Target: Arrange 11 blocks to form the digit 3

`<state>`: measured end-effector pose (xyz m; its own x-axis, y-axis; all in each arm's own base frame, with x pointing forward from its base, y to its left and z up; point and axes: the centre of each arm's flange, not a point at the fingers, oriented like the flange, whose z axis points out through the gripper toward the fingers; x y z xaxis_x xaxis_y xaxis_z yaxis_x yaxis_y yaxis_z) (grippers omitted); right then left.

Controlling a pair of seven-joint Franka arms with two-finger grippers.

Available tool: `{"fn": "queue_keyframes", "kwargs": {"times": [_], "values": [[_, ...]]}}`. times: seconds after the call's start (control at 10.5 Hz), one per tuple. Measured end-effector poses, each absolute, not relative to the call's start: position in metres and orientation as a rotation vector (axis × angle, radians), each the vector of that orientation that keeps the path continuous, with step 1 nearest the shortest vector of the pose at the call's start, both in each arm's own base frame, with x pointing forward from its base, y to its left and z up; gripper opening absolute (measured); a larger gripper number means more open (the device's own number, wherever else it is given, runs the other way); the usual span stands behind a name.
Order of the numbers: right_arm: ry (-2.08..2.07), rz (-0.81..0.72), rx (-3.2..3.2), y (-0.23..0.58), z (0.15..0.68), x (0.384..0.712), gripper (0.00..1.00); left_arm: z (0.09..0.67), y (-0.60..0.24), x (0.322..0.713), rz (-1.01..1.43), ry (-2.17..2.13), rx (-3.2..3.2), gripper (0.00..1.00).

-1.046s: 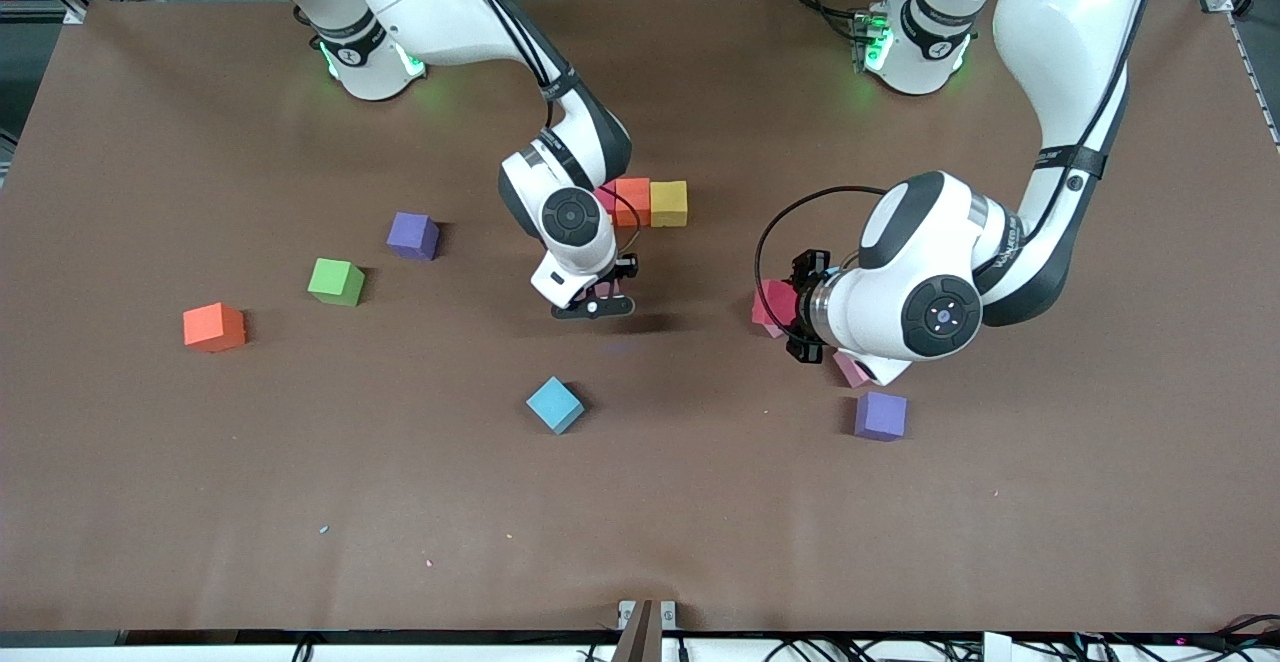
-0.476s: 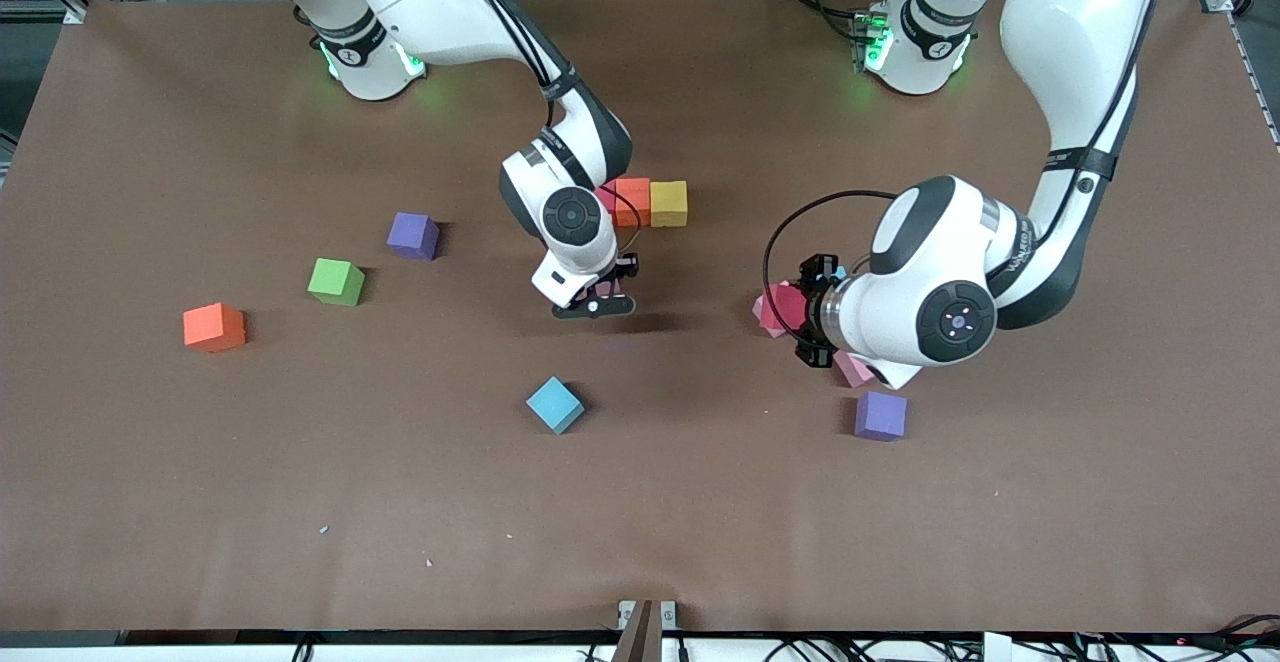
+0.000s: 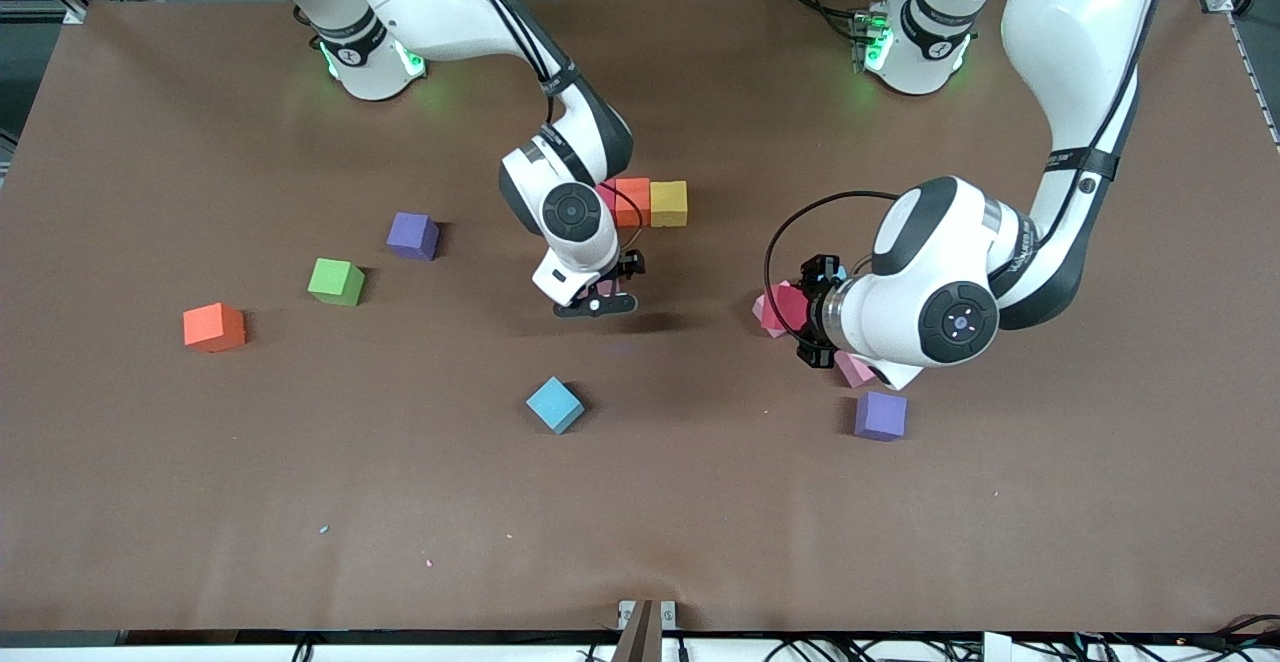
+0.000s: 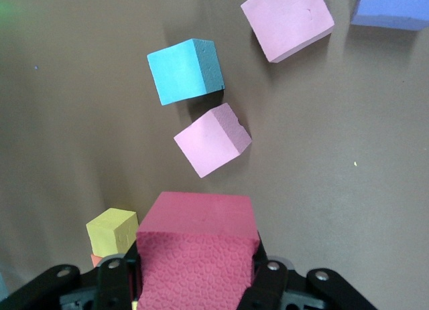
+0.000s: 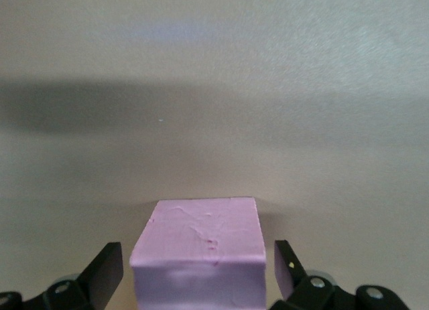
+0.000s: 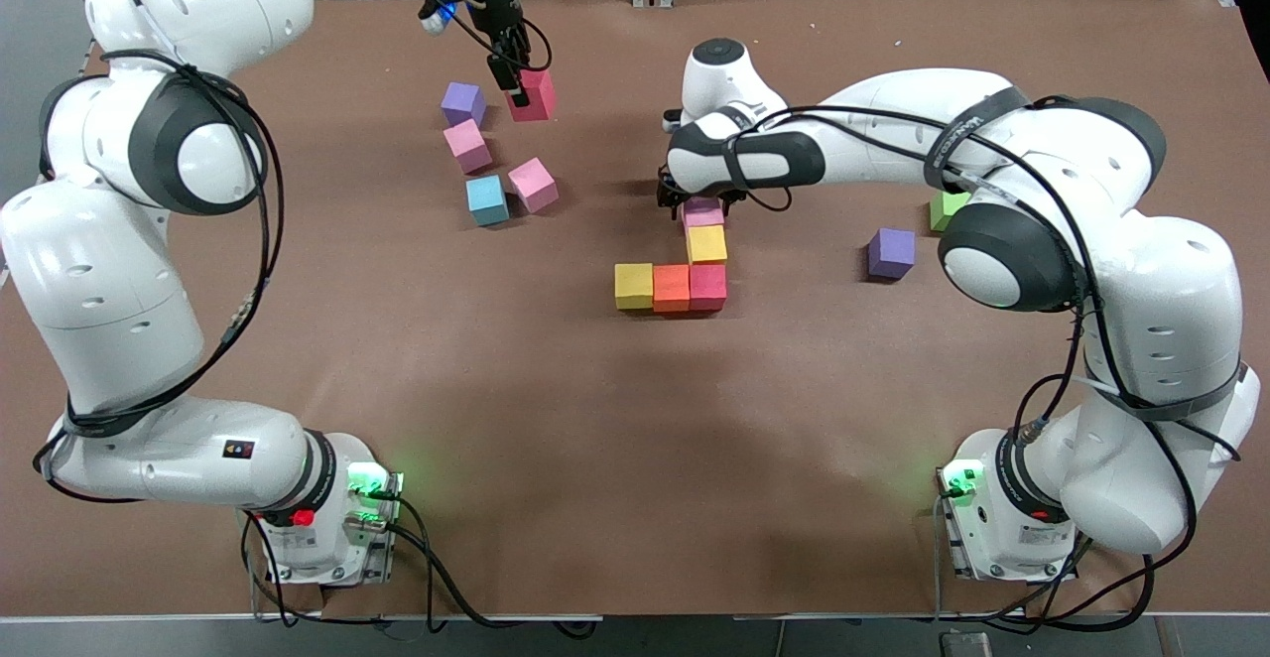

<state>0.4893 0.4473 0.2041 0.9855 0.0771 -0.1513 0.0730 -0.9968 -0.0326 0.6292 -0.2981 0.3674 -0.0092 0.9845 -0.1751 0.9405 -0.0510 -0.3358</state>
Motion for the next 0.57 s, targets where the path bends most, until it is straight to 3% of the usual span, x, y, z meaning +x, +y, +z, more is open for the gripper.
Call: {"fn": "queue_keyframes", "kwargs": {"times": [0.29,0.57], "values": [[-0.162,0.270,-3.089,0.433,0.240,0.517,1.00,0.367,-0.303,0.627,0.555,-2.068,-2.129,0.59],[-0.331,0.206,-3.041,0.408,0.260,0.554,1.00,0.367,-0.310,0.624,0.554,-2.057,-2.141,0.59]]}}
